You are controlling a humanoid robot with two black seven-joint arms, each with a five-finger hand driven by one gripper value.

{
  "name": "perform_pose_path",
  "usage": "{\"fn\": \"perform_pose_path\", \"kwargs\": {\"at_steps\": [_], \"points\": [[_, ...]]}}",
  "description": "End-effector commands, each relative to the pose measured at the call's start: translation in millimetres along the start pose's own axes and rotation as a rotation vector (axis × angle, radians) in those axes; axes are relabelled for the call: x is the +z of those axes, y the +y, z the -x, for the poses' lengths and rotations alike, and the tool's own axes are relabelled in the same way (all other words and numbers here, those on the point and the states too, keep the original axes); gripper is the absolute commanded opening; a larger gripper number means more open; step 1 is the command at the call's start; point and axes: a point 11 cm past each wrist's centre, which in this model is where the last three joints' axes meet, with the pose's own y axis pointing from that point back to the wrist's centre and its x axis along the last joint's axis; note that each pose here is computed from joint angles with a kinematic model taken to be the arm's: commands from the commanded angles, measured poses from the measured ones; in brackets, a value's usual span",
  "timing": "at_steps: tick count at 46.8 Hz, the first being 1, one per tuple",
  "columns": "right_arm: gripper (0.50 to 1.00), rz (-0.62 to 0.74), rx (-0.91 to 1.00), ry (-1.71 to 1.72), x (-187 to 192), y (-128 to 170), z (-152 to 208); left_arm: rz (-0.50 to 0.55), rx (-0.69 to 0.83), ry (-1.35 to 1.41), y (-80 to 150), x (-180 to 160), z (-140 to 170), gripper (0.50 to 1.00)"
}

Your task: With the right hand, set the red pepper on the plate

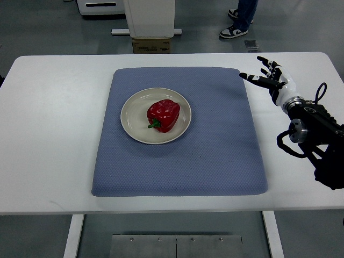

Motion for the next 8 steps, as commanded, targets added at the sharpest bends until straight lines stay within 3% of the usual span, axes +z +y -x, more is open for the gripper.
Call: {"fn": "perform_pose_path", "kwargs": {"at_steps": [1,8], "points": [[1.000,-0.001,-0.007,-0.026,1.5,0.2,6.1,0.000,0.000,0.000,0.0,0.0,0.0,1.000],[1.000,-0.002,-0.008,-0.026,1.9,0.5,6.3,0.000,0.000,0.000,0.0,0.0,0.0,1.000]]}}
